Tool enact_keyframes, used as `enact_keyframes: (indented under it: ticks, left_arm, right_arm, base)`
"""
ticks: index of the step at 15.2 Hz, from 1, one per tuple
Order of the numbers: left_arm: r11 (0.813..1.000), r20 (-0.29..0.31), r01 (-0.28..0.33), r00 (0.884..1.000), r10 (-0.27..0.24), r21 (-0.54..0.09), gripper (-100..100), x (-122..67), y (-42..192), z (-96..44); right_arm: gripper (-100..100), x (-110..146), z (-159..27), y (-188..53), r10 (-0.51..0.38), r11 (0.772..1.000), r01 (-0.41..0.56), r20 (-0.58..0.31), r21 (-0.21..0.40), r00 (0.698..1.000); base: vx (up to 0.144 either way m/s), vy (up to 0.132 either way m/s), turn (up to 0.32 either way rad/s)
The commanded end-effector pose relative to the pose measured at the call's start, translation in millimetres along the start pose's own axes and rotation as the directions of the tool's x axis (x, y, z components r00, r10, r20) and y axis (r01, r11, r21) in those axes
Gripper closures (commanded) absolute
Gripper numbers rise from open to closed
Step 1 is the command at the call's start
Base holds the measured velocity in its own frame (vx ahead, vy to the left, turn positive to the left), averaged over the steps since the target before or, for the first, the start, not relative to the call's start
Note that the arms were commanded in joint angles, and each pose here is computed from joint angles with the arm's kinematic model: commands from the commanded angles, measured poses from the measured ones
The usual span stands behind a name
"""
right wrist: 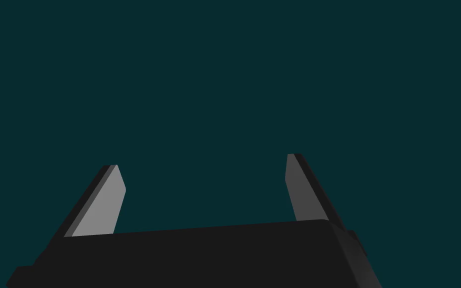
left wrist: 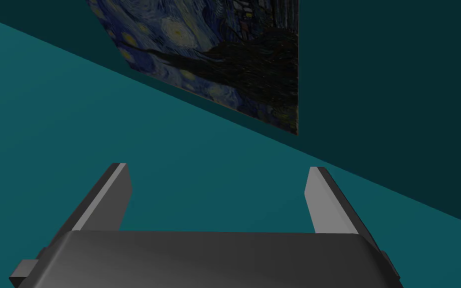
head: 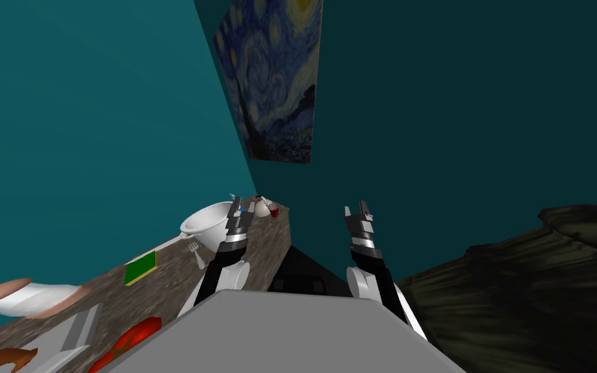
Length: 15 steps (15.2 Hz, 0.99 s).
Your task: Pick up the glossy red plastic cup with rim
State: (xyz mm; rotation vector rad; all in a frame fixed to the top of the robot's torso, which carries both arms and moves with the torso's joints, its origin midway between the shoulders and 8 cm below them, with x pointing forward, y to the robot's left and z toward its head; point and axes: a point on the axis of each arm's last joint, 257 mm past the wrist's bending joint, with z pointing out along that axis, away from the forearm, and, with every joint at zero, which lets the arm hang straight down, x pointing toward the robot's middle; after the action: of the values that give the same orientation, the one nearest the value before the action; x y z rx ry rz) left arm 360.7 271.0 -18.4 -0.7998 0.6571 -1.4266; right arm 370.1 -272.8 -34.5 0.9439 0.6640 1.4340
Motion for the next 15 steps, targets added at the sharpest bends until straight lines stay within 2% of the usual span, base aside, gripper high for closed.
enact_keyframes:
  ticks: [1,4,6,9,12,15]
  left_arm:
    - [1.000,-0.035,-0.016,0.999,0.016,-0.019,-100,4.7,8,6.0]
    - [0.998,-0.067,-0.034,0.997,0.031,-0.049,-100,9.2,22,14.2]
    - [0.995,-0.099,-0.057,0.994,0.048,-0.087,-100,13.1,40,24.6]
    - [0.990,-0.115,-0.071,0.992,0.057,-0.120,-100,14.8,54,31.0]
    - [0.980,-0.145,-0.102,0.986,0.077,-0.173,-100,16.9,81,44.4]
    - [0.966,-0.157,-0.123,0.984,0.088,-0.226,-100,16.3,101,50.3]
  right_arm:
    - [0,0,0.0,0,0.000,1.000,0.000,0.000,0.000,1.000]
    - [0,0,0.0,0,0.000,1.000,0.000,0.000,0.000,1.000]
    - [0,0,0.0,0,0.000,1.000,0.000,0.000,0.000,1.000]
    - [0,0,0.0,0,0.000,1.000,0.000,0.000,0.000,1.000]
    - [0,0,0.0,0,0.000,1.000,0.000,0.000,0.000,1.000]
    - [0,0,0.0,0,0.000,1.000,0.000,0.000,0.000,1.000]
  base:
    - [-0.020,-0.016,0.042]
    - [-0.043,-0.055,0.074]
    - [-0.042,-0.065,0.063]
    - [-0.031,-0.052,0.049]
    - [-0.028,-0.045,0.056]
    - [-0.035,-0.051,0.049]
